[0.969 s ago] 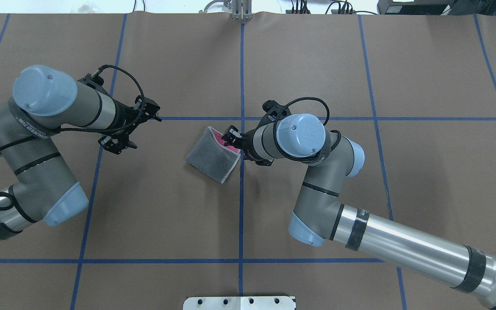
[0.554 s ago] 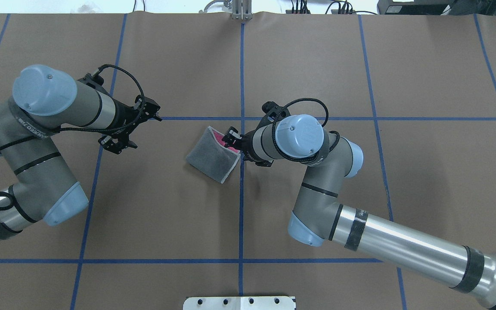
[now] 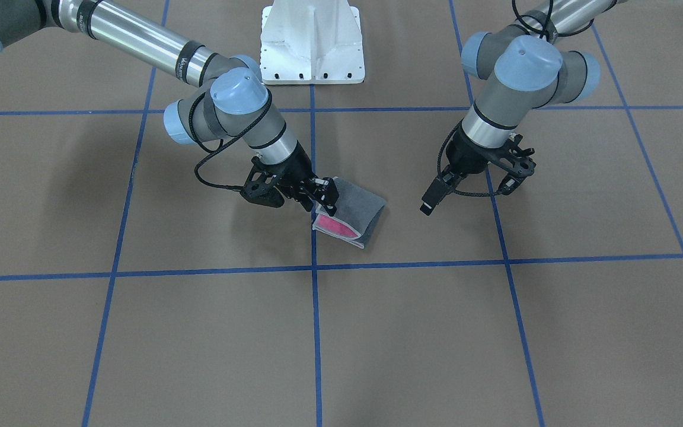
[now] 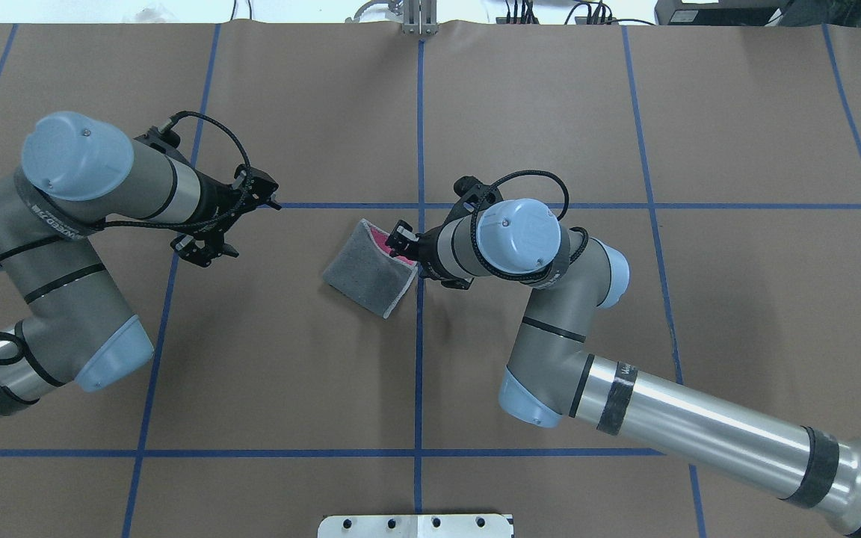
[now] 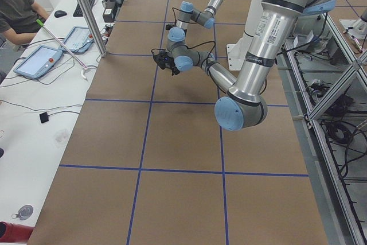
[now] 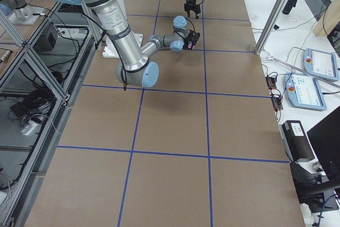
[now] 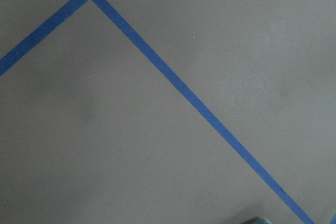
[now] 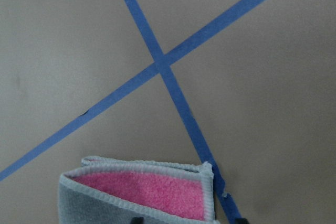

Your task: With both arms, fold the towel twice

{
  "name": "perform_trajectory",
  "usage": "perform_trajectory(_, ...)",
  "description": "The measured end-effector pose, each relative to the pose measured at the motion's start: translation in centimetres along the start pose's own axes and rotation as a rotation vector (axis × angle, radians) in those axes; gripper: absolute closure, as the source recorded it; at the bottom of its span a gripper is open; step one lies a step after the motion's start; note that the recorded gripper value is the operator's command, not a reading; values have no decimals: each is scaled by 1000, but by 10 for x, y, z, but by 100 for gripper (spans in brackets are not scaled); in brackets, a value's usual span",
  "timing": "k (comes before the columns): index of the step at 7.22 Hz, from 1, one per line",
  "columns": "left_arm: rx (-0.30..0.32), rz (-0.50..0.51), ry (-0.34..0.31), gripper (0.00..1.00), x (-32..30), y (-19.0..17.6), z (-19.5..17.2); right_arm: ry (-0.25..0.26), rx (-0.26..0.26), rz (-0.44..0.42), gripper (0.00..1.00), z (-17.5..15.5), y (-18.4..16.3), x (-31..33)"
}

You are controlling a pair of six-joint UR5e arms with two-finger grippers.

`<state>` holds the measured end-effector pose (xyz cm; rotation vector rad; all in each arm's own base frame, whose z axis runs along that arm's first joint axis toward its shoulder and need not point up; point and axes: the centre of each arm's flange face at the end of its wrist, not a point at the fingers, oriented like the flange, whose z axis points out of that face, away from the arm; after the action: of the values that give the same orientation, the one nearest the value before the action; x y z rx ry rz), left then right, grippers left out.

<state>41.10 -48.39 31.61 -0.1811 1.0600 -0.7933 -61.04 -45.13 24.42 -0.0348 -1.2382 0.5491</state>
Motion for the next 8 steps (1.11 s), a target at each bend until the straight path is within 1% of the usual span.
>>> perform_trajectory(6, -2, 2, 2, 0, 1, 2, 0, 9, 2, 1, 38, 5, -1, -1)
perform_trajectory(7, -3, 2, 3, 0, 2, 2, -1, 10, 2, 1, 41, 6, -1, -1)
perform_trajectory(8, -3, 3, 4, 0, 3, 3, -1, 11, 2, 2, 47, 7, -1, -1)
